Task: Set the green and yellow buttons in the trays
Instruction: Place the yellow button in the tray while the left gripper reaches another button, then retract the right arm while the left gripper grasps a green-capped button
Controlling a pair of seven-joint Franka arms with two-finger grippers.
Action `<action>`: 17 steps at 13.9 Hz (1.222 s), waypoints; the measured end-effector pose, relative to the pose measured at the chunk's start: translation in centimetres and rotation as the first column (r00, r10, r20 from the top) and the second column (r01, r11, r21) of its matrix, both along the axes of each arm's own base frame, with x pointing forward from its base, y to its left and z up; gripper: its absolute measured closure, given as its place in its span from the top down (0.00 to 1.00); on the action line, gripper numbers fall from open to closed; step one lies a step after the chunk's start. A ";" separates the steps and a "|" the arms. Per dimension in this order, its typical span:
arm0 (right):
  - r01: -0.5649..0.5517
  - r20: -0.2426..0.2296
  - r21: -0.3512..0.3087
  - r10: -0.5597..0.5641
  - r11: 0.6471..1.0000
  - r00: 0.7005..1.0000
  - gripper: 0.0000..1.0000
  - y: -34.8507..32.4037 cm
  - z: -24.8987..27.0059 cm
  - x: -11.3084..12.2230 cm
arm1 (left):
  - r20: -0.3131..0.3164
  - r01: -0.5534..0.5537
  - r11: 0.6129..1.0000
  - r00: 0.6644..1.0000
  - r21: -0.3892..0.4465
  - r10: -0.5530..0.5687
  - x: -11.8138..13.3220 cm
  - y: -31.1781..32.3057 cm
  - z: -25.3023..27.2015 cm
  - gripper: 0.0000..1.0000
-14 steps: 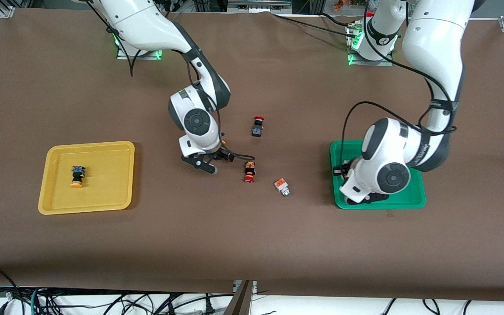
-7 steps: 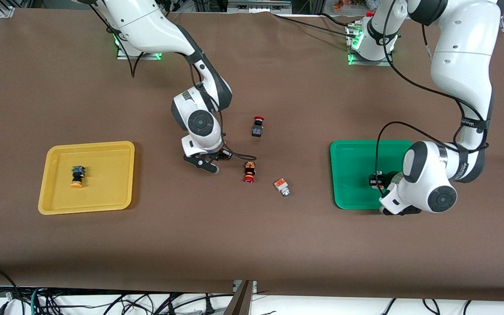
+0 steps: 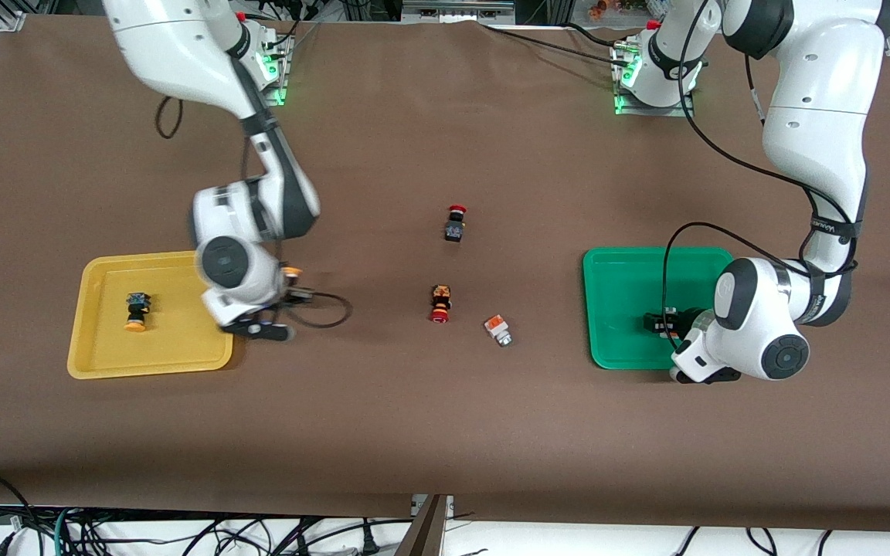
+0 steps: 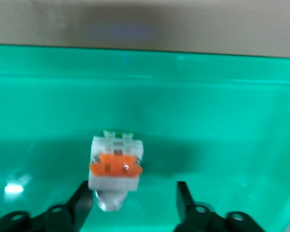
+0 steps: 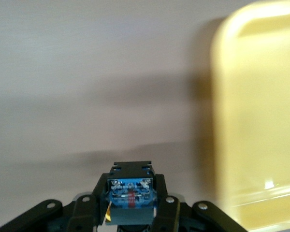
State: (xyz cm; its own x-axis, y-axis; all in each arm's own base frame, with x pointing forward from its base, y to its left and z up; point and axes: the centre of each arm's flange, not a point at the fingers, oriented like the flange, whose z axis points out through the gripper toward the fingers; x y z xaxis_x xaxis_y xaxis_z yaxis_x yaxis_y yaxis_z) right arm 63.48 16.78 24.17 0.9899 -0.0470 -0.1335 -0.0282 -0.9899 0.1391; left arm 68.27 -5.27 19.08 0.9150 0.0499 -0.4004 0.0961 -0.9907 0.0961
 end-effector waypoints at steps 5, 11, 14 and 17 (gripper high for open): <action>-0.175 -0.067 0.022 0.176 0.984 0.982 0.41 -15.1 -0.6 1.7 | 0.045 0.009 0.988 0.999 -0.153 -0.002 0.2 -6.9 6.3 1.00; -0.153 -0.007 0.156 0.156 0.976 0.988 0.87 -13.8 3.1 3.4 | 0.094 -0.058 0.981 0.993 -0.185 0.076 -1.0 -17.8 5.6 1.00; -0.161 -0.051 0.201 0.174 0.966 0.983 1.00 -11.3 11.7 4.4 | 0.105 -0.217 0.966 0.967 -0.140 0.233 -2.2 -24.2 3.5 1.00; -0.149 -0.083 0.211 0.170 0.966 0.982 1.00 -11.5 17.8 4.4 | 0.113 -0.349 0.930 0.926 -0.113 0.361 -3.7 -30.3 1.6 1.00</action>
